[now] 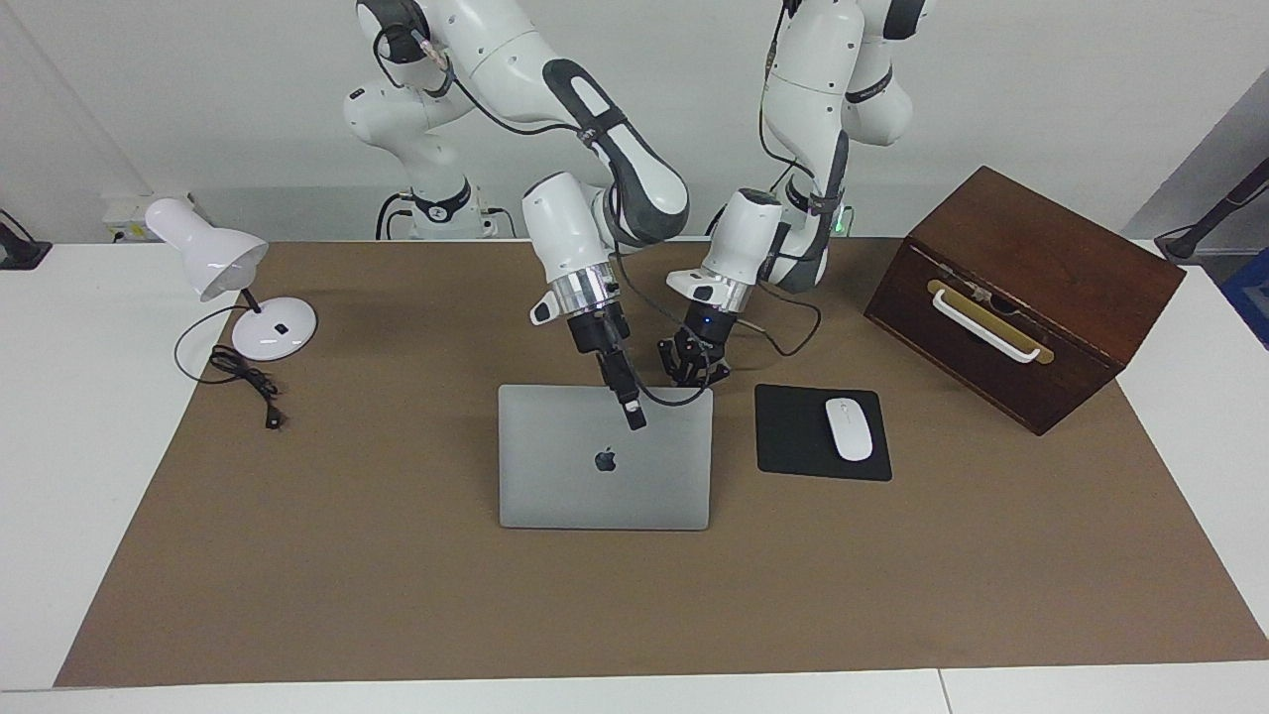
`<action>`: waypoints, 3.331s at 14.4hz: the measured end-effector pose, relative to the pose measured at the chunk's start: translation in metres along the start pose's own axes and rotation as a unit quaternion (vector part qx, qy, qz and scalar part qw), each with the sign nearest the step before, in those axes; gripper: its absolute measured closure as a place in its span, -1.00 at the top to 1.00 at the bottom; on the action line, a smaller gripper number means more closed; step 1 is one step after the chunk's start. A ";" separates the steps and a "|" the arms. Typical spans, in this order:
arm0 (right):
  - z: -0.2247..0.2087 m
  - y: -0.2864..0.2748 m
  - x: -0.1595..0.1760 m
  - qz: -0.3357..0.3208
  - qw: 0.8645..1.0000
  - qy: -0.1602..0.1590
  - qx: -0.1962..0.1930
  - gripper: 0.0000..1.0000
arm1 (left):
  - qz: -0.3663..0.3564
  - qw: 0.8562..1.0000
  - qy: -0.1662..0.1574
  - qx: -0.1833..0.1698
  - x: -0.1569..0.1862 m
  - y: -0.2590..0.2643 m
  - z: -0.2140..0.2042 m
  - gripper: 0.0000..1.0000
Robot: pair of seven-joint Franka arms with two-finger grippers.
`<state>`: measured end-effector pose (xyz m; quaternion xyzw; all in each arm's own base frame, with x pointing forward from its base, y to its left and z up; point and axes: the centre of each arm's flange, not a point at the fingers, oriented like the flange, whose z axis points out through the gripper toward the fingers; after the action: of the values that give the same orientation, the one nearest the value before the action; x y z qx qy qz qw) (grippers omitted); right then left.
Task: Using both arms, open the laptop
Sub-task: 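Lift the laptop lid upward with the right gripper, then push the lid farther open with the right gripper, away from the robot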
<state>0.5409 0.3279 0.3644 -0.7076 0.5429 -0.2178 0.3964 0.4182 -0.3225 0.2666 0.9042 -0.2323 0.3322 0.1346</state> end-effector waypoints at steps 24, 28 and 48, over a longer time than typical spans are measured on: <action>0.027 -0.067 0.046 -0.015 0.999 -0.041 0.022 1.00 | -0.006 1.000 0.001 0.001 0.001 0.000 0.001 -0.98; 0.034 -0.074 0.053 -0.020 0.998 -0.047 0.022 0.99 | -0.006 1.000 0.001 0.001 0.001 -0.001 0.001 -0.98; 0.040 -0.127 0.087 -0.051 0.996 -0.068 -0.033 0.81 | -0.008 1.000 0.002 0.001 0.001 -0.001 0.001 -0.98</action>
<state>0.6735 0.2708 0.4319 -0.7603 0.4846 -0.1718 0.3970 0.4197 -0.3228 0.2661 0.9056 -0.2245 0.3330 0.1363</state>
